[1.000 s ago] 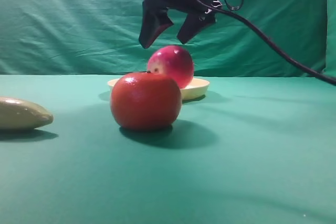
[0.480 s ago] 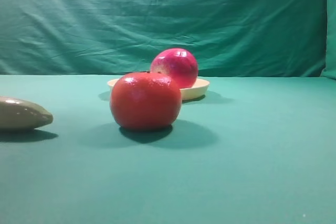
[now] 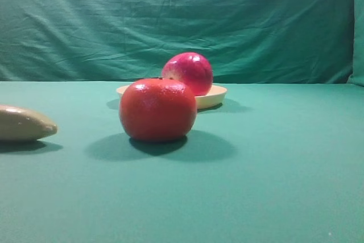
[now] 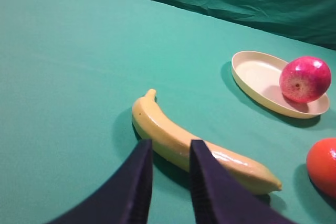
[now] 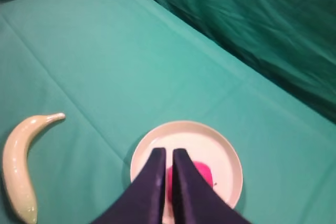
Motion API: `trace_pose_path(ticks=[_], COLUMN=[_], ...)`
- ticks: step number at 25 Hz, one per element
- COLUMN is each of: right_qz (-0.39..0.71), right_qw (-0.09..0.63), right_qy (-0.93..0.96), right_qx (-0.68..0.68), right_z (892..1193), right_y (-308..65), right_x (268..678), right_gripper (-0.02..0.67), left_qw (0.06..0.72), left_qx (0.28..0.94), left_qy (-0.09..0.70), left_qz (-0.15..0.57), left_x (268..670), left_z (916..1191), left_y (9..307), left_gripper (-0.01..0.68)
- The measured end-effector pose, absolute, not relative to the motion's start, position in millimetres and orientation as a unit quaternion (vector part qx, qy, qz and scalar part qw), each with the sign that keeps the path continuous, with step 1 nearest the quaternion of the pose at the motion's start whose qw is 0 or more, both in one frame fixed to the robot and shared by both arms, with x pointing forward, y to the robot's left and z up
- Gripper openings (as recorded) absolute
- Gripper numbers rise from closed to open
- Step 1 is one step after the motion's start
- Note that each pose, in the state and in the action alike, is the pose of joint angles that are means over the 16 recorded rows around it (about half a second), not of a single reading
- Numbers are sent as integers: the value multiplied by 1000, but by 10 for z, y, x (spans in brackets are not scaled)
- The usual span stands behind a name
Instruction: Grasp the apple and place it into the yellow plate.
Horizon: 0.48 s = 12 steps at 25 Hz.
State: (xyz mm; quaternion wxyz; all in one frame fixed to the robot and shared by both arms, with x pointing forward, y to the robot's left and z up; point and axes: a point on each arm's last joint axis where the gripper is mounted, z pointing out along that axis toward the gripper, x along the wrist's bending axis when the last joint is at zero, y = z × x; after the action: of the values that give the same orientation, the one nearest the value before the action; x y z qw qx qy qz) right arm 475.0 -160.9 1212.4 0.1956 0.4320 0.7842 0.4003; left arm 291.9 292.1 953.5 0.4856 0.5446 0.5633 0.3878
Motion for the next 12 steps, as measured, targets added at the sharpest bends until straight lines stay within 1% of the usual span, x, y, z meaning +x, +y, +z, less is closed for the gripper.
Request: trace_pose_path(ticks=[6, 12], right_qz=[402, 406], right_qw=[206, 213], right_qy=[765, 758], right_qx=[459, 464], right_z=[12200, 12127], right_y=[-1924, -2219], right_x=[4251, 3736], right_gripper=[0, 0], left_qw=[486, 486], left_qx=[545, 545], left_qy=[563, 563], left_qz=[388, 388], left_x=[2919, 2919], left_z=[9535, 9535], left_y=[2921, 2921], left_gripper=[157, 157])
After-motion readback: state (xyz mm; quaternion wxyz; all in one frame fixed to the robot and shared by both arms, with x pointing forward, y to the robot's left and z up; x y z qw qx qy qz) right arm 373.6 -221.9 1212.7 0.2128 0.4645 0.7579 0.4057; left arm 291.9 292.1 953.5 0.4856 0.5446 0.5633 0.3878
